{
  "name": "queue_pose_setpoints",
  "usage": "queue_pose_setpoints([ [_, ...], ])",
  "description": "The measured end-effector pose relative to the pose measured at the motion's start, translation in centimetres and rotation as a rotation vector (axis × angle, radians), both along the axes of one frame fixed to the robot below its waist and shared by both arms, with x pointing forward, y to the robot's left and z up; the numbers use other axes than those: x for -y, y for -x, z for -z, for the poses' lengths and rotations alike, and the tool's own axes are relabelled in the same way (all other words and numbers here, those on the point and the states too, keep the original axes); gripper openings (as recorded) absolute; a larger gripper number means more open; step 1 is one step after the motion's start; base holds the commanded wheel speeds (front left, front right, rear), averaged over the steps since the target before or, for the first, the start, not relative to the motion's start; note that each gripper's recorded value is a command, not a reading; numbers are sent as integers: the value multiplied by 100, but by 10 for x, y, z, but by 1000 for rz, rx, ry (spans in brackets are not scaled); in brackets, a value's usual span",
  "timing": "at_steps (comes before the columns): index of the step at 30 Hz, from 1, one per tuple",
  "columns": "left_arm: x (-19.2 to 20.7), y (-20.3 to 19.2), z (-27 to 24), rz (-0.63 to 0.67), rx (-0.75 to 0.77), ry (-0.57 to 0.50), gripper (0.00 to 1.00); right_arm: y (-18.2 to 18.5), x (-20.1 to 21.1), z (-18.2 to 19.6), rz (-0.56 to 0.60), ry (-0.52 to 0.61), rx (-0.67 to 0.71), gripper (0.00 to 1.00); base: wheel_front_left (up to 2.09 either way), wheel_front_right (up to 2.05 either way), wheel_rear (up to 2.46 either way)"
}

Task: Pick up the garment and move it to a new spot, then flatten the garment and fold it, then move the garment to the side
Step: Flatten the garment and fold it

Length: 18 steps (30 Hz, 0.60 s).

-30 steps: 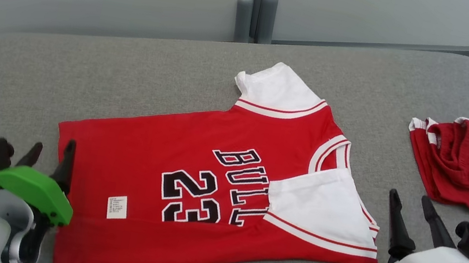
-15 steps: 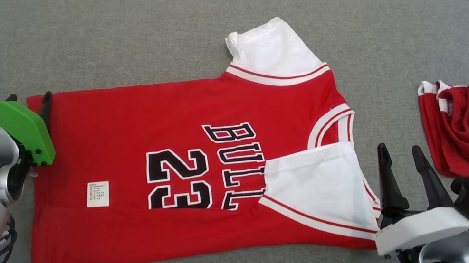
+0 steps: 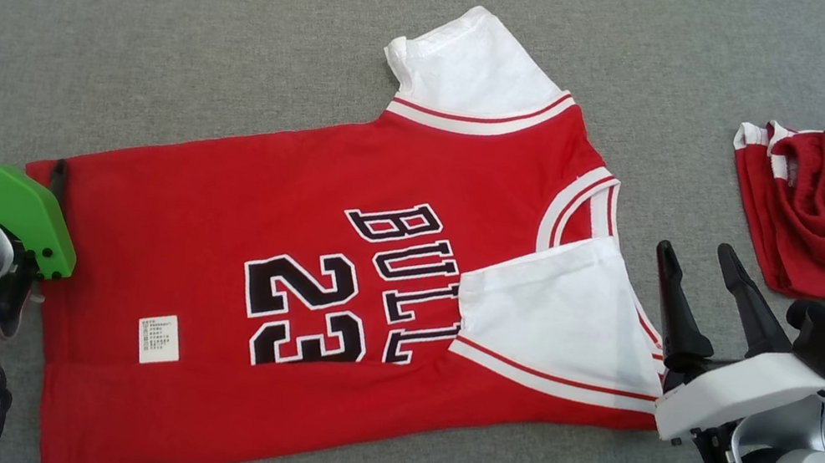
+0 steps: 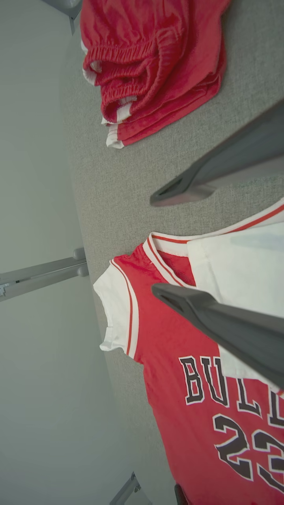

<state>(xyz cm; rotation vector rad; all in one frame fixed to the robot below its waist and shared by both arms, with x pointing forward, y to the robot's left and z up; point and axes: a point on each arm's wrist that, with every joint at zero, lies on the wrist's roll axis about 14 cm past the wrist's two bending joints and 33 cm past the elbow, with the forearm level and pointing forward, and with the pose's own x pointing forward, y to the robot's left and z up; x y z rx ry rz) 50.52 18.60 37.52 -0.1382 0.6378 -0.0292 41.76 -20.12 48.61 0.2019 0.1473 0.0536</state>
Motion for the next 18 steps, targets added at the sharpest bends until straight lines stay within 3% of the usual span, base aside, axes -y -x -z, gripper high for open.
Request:
queue_pose_setpoints([
  [5, 2, 0, 3, 16, -16, -1, 97, 0, -1, 0, -4, -5, 0, 100, 0, 0, 0],
  [7, 3, 0, 6, 22, -24, -2, 71, 0, -2, 0, -5, -6, -1, 100, 0, 0, 0],
  [8, 4, 0, 6, 25, -27, -3, 45, 0, -2, 1, -5, -6, -3, 100, 0, 0, 0],
  [9, 6, 0, 7, 32, -31, -1, 45, 0, -2, 1, -5, -7, -4, 100, 0, 0, 0],
  [11, 8, -1, 7, 39, -31, 0, 35, 0, -1, 1, -6, -5, -7, 100, 0, 0, 0],
  [12, 11, -1, 8, 54, -34, -2, 9, 1, 0, 2, -6, -2, -11, 100, 0, 0, 0],
  [13, 12, -1, 7, 58, -28, -3, 0, 1, 0, 1, -7, -1, -11, 100, 0, 0, 0],
  [18, 16, -7, -7, 72, 37, 4, 0, -6, -1, -6, -26, 19, 2, 100, 0, 0, 0],
])
